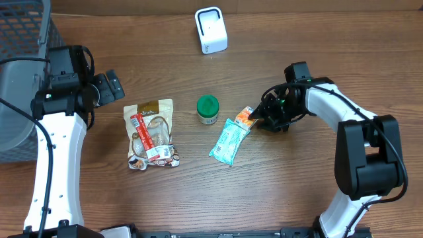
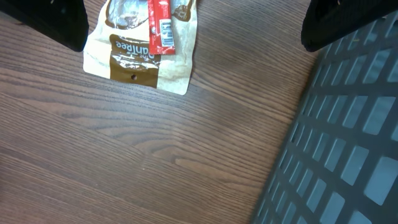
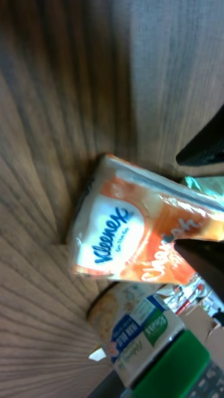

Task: Scan the item barcode
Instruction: 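Grasp the orange Kleenex tissue pack with the right gripper, then lift the tissue pack up toward the white scanner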

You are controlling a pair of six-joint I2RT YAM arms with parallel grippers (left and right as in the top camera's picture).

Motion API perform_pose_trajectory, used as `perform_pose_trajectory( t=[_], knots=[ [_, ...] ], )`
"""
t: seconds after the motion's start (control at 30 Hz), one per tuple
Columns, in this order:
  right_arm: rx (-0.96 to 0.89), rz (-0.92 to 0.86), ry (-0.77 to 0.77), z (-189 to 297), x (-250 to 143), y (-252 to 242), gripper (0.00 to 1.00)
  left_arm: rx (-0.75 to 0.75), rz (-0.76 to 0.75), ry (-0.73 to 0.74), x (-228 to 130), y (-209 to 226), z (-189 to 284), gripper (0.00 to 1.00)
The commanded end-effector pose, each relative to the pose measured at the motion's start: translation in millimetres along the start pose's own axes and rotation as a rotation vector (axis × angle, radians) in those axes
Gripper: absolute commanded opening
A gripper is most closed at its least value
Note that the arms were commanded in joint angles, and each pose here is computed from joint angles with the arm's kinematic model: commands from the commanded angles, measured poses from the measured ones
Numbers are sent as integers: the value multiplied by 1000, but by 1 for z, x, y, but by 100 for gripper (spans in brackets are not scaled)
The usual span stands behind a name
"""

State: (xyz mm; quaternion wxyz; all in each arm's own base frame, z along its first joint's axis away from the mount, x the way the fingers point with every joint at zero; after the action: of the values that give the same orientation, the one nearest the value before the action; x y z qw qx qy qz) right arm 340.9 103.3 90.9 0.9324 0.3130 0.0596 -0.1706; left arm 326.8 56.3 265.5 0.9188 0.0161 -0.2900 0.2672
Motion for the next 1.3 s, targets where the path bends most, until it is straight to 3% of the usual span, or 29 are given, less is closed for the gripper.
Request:
perform_pose_trajectory(
  t=[0.0, 0.17, 0.4, 0.53, 0.67, 0.77, 1.27],
  knots=[
    [6, -22, 6, -4, -3, -3, 30, -2, -13, -23, 5, 0, 5, 100],
    [6, -21, 5, -5, -3, -3, 4, -2, -13, -23, 5, 0, 5, 100],
    [35, 44, 43, -4, -8, -2, 4, -3, -13, -24, 6, 0, 5, 100],
    [459, 213, 155, 20, -14, 19, 4, -3, -13, -24, 6, 0, 5, 100],
    [777, 330, 169, 49, -20, 27, 4, -2, -13, -23, 5, 0, 5, 100],
    [914, 421, 129, 66, -29, 29, 4, -2, -13, -23, 5, 0, 5, 100],
    [966, 792, -69, 142, -112, 58, 4, -2, -13, -23, 5, 0, 5, 100]
  ],
)
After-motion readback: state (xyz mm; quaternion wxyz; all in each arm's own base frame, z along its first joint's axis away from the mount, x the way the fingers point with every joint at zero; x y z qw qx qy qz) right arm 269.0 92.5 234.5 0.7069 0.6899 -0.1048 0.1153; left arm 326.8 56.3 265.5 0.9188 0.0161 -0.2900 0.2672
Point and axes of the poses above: each gripper's point midway between its finger pads, its own z axis back along the fingers, its own y axis along the line the jaws close on, x = y × z, the point moved 8 cm from there along z, back along the fingers, and after that the axes turned 8 degrees about z, right-handed, at the moved point
